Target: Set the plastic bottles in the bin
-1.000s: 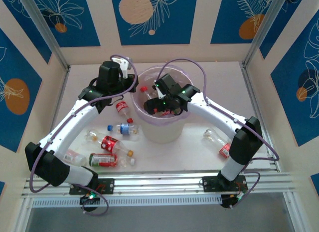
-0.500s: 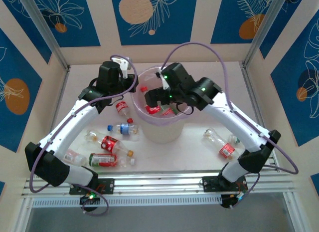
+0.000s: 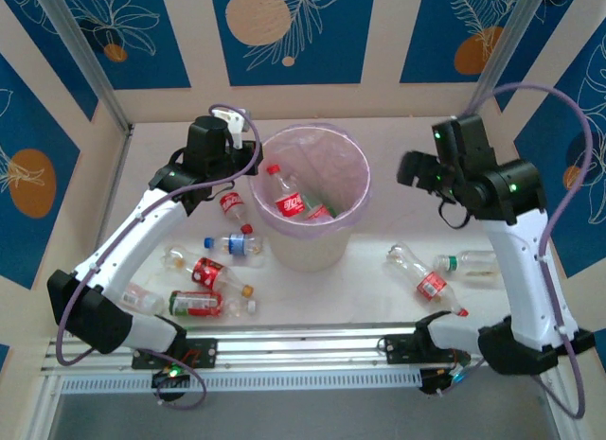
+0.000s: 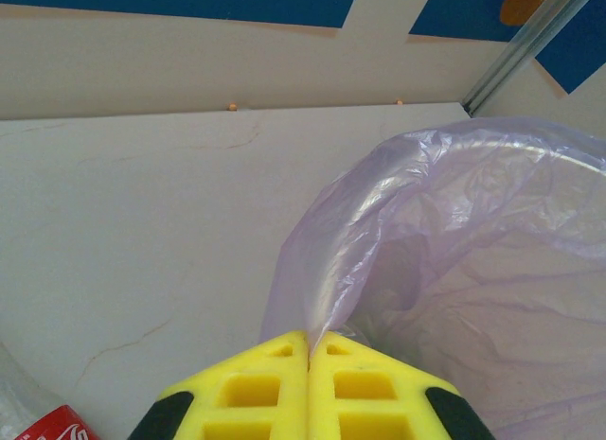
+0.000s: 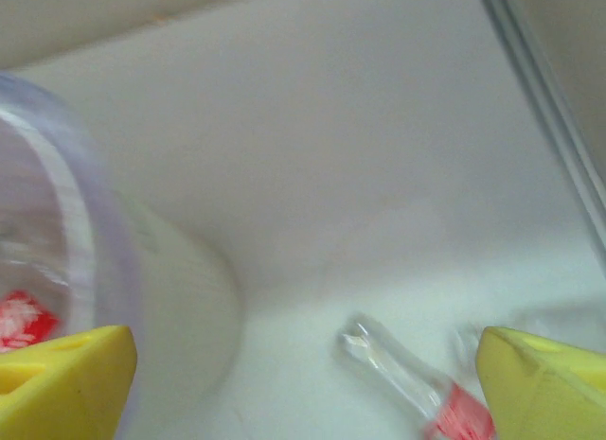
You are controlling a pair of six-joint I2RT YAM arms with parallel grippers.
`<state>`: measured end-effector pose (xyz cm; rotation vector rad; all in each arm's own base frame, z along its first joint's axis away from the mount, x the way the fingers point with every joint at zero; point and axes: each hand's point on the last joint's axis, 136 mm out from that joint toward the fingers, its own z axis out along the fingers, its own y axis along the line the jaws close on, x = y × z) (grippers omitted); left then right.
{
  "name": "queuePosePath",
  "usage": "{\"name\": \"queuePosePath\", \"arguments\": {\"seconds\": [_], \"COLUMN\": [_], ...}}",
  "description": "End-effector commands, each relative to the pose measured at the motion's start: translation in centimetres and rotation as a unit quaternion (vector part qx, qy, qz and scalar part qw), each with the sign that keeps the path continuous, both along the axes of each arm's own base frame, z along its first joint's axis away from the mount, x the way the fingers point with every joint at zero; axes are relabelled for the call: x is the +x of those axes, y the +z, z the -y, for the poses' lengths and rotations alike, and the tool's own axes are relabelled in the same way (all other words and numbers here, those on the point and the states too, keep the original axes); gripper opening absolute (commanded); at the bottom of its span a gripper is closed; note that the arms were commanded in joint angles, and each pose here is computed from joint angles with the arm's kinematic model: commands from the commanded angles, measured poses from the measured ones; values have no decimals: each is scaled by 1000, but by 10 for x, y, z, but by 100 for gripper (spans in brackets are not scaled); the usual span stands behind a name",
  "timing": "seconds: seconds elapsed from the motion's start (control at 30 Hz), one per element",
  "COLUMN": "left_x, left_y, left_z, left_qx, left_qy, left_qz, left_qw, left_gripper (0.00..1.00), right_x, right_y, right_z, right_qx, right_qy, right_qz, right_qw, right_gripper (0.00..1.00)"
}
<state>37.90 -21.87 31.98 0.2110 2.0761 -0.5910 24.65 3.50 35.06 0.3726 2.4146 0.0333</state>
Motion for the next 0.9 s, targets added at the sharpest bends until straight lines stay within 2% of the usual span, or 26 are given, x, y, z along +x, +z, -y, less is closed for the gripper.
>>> {"name": "queuePosePath", "arguments": {"seconds": [0.0,0.17,0.23,0.33,0.53,0.67,0.87], "left_x": [-1,1,1,2,3,4,4], "left_y": [9,6,5,3,1,0,1], "left_z": [1,4,5,6,12,16,19], "left_qx": [-6,-7,-8,-11,-16,-15,-15], "left_qy": [4,0,-2,-4,-17,-28,-37], "left_qz": [10,7,5,4,3,2,1], "left_qw": [1000,1000,1000,1000,1000,999,999], "left_gripper": [0,0,0,0,0,0,0], "right_x": [-30,-52,-57,-65,-59,-51,-47], "right_y": [-71,-154,-179,-206,-219,-215,-230], "right_z": [7,12,11,28,78,113,152], "right_qx": [24,67,88,83,116,133,159], "right_qy": [-36,-86,-102,-156,-264,-328,-415], "right_qz": [-130,-227,-249,-265,-214,-149,-94], "right_qw": [990,968,959,948,933,923,891], "right_gripper": [93,94,95,100,99,99,99]}}
